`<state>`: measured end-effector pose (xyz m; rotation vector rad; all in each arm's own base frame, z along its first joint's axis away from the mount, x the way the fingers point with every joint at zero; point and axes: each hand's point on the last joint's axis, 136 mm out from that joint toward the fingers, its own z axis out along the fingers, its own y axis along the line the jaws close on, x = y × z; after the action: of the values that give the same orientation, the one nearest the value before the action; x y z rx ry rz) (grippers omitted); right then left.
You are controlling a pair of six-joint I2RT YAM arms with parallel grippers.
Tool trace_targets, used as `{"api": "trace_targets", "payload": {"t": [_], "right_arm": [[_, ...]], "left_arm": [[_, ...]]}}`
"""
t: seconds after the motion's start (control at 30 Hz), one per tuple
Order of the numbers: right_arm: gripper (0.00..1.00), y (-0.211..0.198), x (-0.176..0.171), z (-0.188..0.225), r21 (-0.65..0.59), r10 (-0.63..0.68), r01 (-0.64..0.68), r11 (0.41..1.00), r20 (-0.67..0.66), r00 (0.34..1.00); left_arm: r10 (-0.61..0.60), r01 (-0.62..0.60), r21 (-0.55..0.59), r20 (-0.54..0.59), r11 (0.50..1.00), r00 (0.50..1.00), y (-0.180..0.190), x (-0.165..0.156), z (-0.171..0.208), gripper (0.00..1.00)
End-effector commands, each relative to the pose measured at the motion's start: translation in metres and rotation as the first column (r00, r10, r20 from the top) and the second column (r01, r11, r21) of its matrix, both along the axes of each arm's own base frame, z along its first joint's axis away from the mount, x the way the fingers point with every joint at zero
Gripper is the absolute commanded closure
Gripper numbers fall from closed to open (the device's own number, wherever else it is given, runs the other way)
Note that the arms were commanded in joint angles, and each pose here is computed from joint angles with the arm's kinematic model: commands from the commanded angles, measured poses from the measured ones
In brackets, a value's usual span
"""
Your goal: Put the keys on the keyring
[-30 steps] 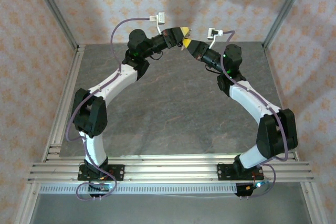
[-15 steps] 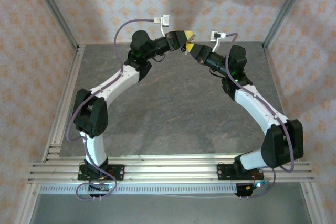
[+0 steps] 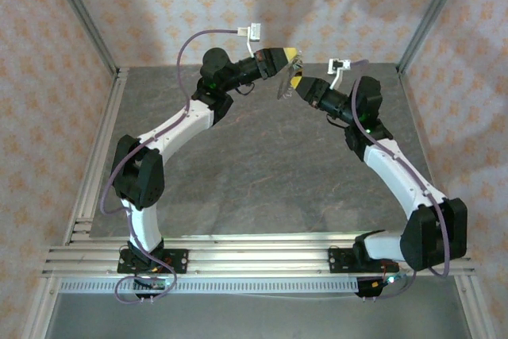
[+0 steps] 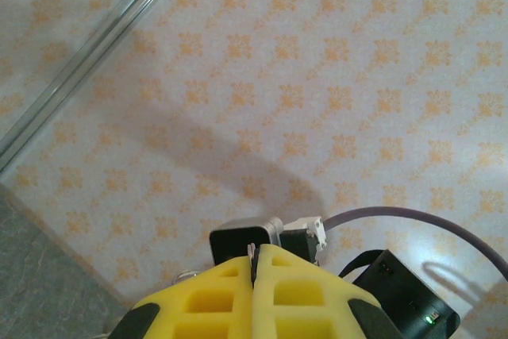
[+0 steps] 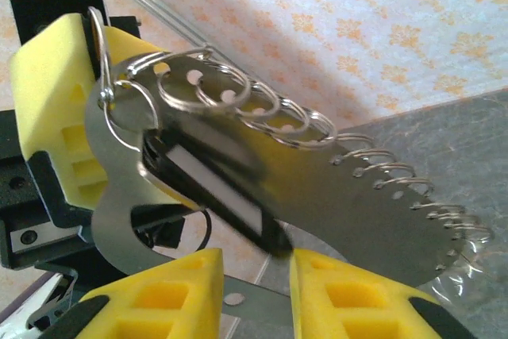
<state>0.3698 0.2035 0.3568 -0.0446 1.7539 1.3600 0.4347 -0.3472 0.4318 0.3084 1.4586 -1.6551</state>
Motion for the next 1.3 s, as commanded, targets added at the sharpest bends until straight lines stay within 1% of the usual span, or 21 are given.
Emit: {"api": "trace_targets", "payload": {"t": [0.0,0.1,0.17,0.2,0.37,0.43,0.5,0.57,0.7,0.73,1.0,1.27], "right_arm": [[0.69,-0.008,-0.012,0.007,-0.017,-0.006,0.006,1.000,0.033,0.999],[0.67,-0.019,-0.016,0.002,-0.038,-0.032,0.033,0.999,0.027,0.999],[0.67,-0.028,-0.013,-0.005,-0.044,-0.061,0.062,0.997,0.009,0.998],[0.67,-0.036,-0.019,0.004,-0.035,-0.082,0.083,0.996,0.034,0.996],[0.67,-0.057,-0.018,0.027,0.017,-0.166,0.165,0.986,0.065,0.984],[0.68,-0.063,-0.013,0.041,0.056,-0.208,0.204,0.977,0.068,0.976],[0.68,-0.070,-0.007,0.057,0.117,-0.255,0.247,0.962,0.066,0.965],[0.67,-0.073,-0.001,0.069,0.186,-0.275,0.260,0.947,0.056,0.960],[0.67,-0.071,0.001,0.100,0.292,-0.275,0.241,0.926,0.082,0.958],[0.67,-0.067,0.007,0.098,0.292,-0.272,0.241,0.926,0.071,0.960],[0.68,-0.032,0.015,0.113,0.284,-0.203,0.167,0.944,0.100,0.974],[0.72,-0.018,0.022,0.113,0.274,-0.177,0.143,0.951,0.102,0.979]], "left_arm": [[0.010,-0.002,-0.072,0.101,0.997,0.995,0.007,-0.011,0.039,1.00],[0.012,-0.003,-0.078,0.105,0.997,0.994,0.008,-0.012,0.042,1.00],[0.014,-0.005,-0.080,0.105,0.997,0.994,0.008,-0.013,0.042,1.00],[0.015,-0.006,-0.083,0.107,0.997,0.994,0.009,-0.013,0.043,1.00],[0.016,-0.007,-0.089,0.106,0.996,0.994,0.009,-0.013,0.044,1.00],[0.015,-0.005,-0.091,0.106,0.996,0.994,0.009,-0.013,0.044,1.00],[0.017,-0.008,-0.092,0.102,0.996,0.995,0.009,-0.012,0.042,1.00],[0.019,-0.010,-0.092,0.095,0.996,0.995,0.009,-0.010,0.040,1.00],[0.022,-0.013,-0.095,0.089,0.995,0.996,0.009,-0.009,0.038,1.00],[0.020,-0.012,-0.095,0.087,0.995,0.996,0.009,-0.009,0.037,1.00],[0.020,-0.012,-0.097,0.079,0.995,0.997,0.008,-0.007,0.034,1.00],[0.020,-0.012,-0.097,0.082,0.995,0.996,0.009,-0.009,0.035,1.00]]}}
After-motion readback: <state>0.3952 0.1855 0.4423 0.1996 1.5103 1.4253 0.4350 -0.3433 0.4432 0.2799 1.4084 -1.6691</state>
